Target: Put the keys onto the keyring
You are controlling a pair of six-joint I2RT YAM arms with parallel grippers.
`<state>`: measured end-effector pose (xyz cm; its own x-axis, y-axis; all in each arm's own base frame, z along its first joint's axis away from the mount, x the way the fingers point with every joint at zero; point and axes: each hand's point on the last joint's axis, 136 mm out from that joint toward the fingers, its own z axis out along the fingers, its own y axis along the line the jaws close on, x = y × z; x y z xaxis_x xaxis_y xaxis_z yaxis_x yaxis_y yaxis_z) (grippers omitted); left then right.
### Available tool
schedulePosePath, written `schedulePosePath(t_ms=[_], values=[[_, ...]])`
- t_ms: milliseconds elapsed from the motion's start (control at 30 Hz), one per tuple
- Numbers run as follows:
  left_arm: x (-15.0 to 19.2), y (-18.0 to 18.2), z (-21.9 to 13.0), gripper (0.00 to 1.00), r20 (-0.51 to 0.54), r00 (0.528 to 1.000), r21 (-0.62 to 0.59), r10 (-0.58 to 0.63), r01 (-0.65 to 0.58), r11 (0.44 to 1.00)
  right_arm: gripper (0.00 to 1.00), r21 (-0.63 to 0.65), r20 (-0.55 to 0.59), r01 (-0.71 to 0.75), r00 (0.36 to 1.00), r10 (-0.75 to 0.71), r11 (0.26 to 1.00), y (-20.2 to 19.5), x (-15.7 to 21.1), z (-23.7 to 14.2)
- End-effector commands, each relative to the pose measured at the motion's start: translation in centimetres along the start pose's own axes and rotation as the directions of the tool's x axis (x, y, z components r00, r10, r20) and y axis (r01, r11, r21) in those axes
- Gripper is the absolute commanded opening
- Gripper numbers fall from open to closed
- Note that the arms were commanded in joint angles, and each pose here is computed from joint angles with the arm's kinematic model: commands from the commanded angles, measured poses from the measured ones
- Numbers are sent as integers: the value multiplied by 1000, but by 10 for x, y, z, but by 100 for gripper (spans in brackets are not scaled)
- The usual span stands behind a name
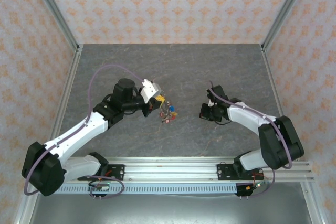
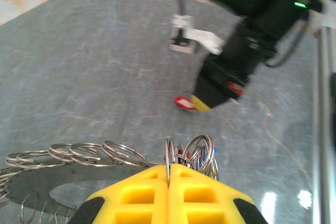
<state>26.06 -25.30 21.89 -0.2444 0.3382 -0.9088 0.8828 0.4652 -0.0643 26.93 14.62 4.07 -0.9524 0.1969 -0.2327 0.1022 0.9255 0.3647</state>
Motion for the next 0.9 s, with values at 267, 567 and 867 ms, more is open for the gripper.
schedulePosePath(t_ms=[267,567,867], values=[[22,-55,4,0,-54,994,158,92,-82,984,7,88,-165,51,986,-36,995,-10,3,13],[30,-55,16,0,-82,990,165,112,-98,981,14,143,-101,62,994,-48,988,-21,-2,4],[33,-57,19,0,-89,989,172,114,-98,980,21,86,-52,52,998,-47,995,-10,-9,0]])
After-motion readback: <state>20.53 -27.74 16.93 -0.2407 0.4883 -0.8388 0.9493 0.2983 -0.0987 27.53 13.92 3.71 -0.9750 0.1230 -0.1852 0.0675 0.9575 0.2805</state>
